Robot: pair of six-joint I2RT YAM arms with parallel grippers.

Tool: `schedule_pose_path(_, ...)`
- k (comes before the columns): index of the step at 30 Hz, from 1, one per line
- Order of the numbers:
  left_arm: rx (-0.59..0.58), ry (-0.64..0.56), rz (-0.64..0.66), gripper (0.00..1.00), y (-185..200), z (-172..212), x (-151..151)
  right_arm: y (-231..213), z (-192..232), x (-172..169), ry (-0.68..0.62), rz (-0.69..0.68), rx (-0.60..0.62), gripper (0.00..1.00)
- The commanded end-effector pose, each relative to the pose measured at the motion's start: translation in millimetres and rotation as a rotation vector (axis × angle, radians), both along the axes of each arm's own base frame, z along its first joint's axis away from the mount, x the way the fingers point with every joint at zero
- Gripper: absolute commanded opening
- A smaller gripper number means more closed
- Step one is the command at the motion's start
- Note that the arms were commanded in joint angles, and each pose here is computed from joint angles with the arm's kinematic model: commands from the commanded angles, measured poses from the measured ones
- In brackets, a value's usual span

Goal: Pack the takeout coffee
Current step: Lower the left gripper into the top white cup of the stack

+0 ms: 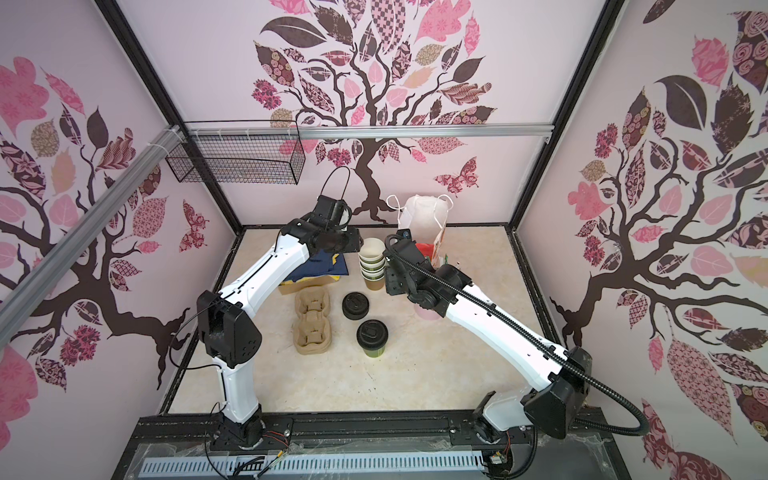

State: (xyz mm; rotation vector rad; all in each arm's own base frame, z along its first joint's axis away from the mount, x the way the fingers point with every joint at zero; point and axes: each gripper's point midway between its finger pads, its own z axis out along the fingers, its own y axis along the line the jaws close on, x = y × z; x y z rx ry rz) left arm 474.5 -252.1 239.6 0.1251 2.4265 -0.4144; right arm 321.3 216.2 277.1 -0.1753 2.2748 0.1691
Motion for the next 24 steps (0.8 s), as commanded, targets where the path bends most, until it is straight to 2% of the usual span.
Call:
schedule_pose_path(1, 0.097, -0.024, -0.008, 0.48, 0, 7, 2, -13, 12, -4, -0.030, -0.042, 0.018, 0.66)
schedule_pose_path(7, 0.178, -0.032, 0.008, 0.42, 0, 1, 8, -17, 12, -5, -0.037, -0.052, 0.009, 0.66)
schedule_pose_path(24, 0.195, -0.026, 0.016, 0.27, -11, -12, 15, -23, 9, -9, -0.043, -0.063, 0.005, 0.66)
